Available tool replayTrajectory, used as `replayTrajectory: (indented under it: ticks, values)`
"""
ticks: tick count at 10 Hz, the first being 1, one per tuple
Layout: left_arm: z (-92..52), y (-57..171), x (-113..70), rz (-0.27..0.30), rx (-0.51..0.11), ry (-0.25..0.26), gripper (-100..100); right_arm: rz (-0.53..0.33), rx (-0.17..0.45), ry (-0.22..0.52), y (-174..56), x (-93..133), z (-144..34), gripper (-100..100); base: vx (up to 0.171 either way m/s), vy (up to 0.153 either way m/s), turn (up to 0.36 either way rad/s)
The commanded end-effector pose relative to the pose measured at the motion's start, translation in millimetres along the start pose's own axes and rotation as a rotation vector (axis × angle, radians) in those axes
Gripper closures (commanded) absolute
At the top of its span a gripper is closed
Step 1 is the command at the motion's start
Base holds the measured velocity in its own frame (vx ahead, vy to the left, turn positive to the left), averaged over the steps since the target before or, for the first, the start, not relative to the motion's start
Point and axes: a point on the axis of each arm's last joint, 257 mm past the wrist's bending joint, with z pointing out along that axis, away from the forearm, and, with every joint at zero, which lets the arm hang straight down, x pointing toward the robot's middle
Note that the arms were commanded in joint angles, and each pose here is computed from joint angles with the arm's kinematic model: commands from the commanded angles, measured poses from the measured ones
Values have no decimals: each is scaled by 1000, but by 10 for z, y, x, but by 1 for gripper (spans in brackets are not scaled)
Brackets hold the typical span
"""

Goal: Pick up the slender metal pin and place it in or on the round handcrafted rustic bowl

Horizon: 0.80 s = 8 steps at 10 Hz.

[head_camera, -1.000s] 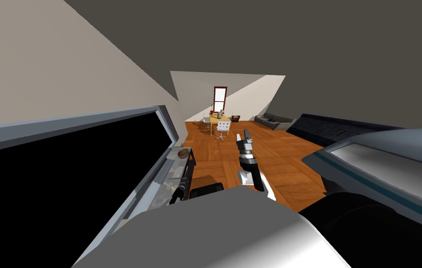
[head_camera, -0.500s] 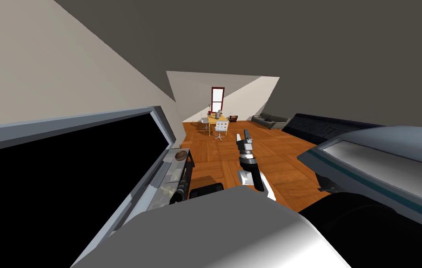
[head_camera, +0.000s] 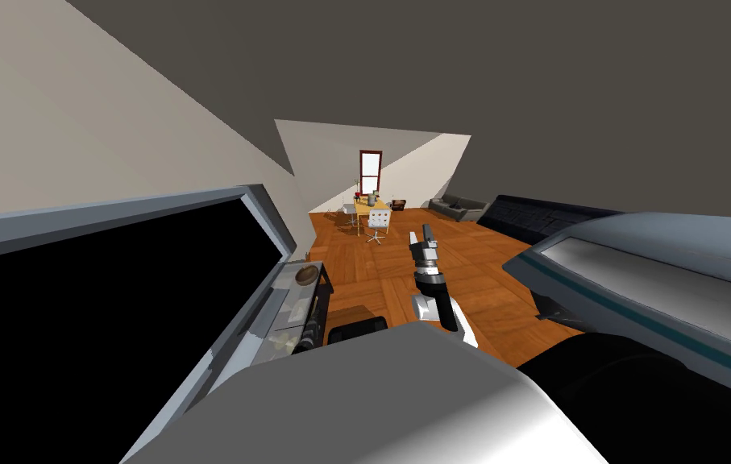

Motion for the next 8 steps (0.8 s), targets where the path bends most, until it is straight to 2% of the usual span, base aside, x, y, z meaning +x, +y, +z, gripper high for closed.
replayTrajectory:
  ticks: [1,3,4,5,6,7,8]
  values:
    - [-41,10,-13,-4,6,-6,-100,0,0,0,0,0,0,0,40,-6,-44]
    - [-182,121,-116,-18,8,-30,-100,0,0,0,0,0,0,0,54,-3,-115]
    - [-182,121,-116,-18,8,-30,-100,0,0,0,0,0,0,0,43,-3,-45]
    - [-254,176,-167,-25,9,-42,-100,0,0,0,0,0,0,0,39,-14,-82]
    - [-212,155,-140,-22,8,-36,-100,0,0,0,0,0,0,0,19,-6,-16]
    - [-217,156,-144,-22,9,-37,100,0,0,0,0,0,0,0,0,0,0]
    - [-217,156,-143,-22,9,-37,100,0,0,0,0,0,0,0,0,0,0]
